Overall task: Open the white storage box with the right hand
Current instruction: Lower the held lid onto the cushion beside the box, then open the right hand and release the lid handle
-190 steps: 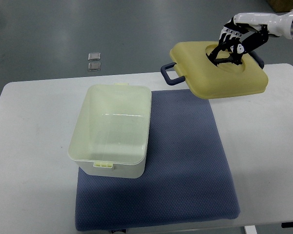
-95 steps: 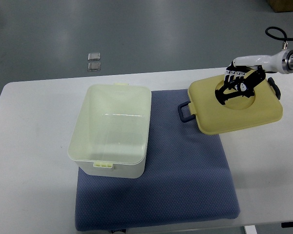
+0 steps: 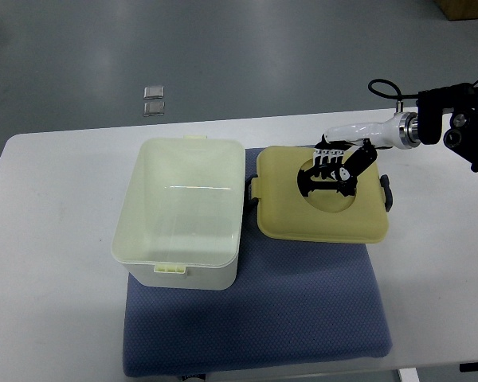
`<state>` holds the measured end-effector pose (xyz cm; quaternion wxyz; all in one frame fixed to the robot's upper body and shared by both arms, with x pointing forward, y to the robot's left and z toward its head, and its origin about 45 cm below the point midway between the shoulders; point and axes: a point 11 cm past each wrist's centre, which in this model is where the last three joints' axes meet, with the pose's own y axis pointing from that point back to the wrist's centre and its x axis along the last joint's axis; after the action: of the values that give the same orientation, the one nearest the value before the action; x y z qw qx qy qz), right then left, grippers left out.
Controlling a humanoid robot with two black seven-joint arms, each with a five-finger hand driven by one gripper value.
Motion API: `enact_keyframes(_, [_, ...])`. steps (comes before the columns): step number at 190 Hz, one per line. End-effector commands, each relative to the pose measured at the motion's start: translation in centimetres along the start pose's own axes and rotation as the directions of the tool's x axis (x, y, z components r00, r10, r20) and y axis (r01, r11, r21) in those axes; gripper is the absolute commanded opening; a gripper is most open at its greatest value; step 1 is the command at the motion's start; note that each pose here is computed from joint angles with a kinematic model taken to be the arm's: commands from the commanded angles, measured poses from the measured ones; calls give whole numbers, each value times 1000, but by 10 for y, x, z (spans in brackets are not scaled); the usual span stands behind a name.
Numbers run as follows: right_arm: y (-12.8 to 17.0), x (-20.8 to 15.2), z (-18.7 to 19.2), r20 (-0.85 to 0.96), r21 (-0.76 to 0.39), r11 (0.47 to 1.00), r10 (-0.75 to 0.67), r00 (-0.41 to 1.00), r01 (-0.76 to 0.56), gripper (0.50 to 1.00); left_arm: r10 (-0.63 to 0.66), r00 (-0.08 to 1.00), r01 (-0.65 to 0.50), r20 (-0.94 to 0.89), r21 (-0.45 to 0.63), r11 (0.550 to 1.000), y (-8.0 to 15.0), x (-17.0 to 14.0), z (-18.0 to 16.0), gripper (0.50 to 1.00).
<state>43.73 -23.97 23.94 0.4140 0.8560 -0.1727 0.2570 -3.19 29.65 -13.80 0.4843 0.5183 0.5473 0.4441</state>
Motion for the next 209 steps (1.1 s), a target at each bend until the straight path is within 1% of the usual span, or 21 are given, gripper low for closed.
enact_keyframes(1, [-10,-5,-11,-1,29,999,-13,1000,13,500,1,1000,-1,0,0,1000,0,0,0,1000])
enact_keyframes(36, [-23,-17,-19,8,57,998,-40,999,40,500,1,1000,-1,-1,-1,1000,0,0,0,1000])
enact_keyframes(74, [-26,-20,-20,13,62,997,-45,999,44,500,1,1000,-1,-1,1,1000,0,0,0,1000])
enact_keyframes(75, [-26,-20,-20,16,63,997,-46,999,45,549,1,1000,-1,0,0,1000,0,0,0,1000])
enact_keyframes(76, [-26,-20,-20,16,63,997,-46,999,45,549,1,1000,-1,0,0,1000,0,0,0,1000])
enact_keyframes(77, [-26,-20,-20,19,63,997,-45,999,44,673,1,1000,-1,-1,-1,1000,0,0,0,1000])
enact_keyframes(78, [-26,-20,-20,19,63,997,-45,999,44,674,1,1000,-1,-1,-1,1000,0,0,0,1000])
enact_keyframes(79, [-26,-21,-19,21,63,997,-45,999,43,802,1,1000,-1,0,0,1000,0,0,0,1000])
enact_keyframes(80, [-26,-21,-19,21,63,997,-45,999,43,803,1,1000,-1,0,0,1000,0,0,0,1000])
enact_keyframes(81, [-26,-21,-19,24,63,997,-45,999,43,910,0,1000,0,0,0,1000,0,0,0,1000])
enact_keyframes(82, [-26,-21,-19,24,63,997,-45,999,43,911,-1,1000,1,0,0,1000,0,0,0,1000])
enact_keyframes(83, [-26,-22,-18,25,62,997,-46,999,44,968,-1,1000,1,0,0,1000,0,0,0,1000])
enact_keyframes(87, [-26,-22,-17,31,61,997,-46,998,44,956,-1,1000,1,0,0,1000,0,0,0,1000])
enact_keyframes(124, [-20,-22,-7,43,43,998,-38,998,36,960,-2,1000,2,1,0,1000,0,-1,0,1000])
enact_keyframes(155, [-13,-11,-9,109,80,997,-1,994,-8,960,-5,1000,5,2,0,1000,0,-1,0,1000])
enact_keyframes(183, [6,15,3,265,113,986,91,960,-125,960,-5,1000,5,1,1,1000,0,-2,0,1000])
enact_keyframes(193, [14,28,7,350,132,973,134,927,-190,960,-6,1000,6,3,0,1000,0,-2,0,1000])
enact_keyframes(209, [22,39,16,448,141,956,172,878,-259,960,-11,1000,11,3,0,1000,0,-4,0,1000])
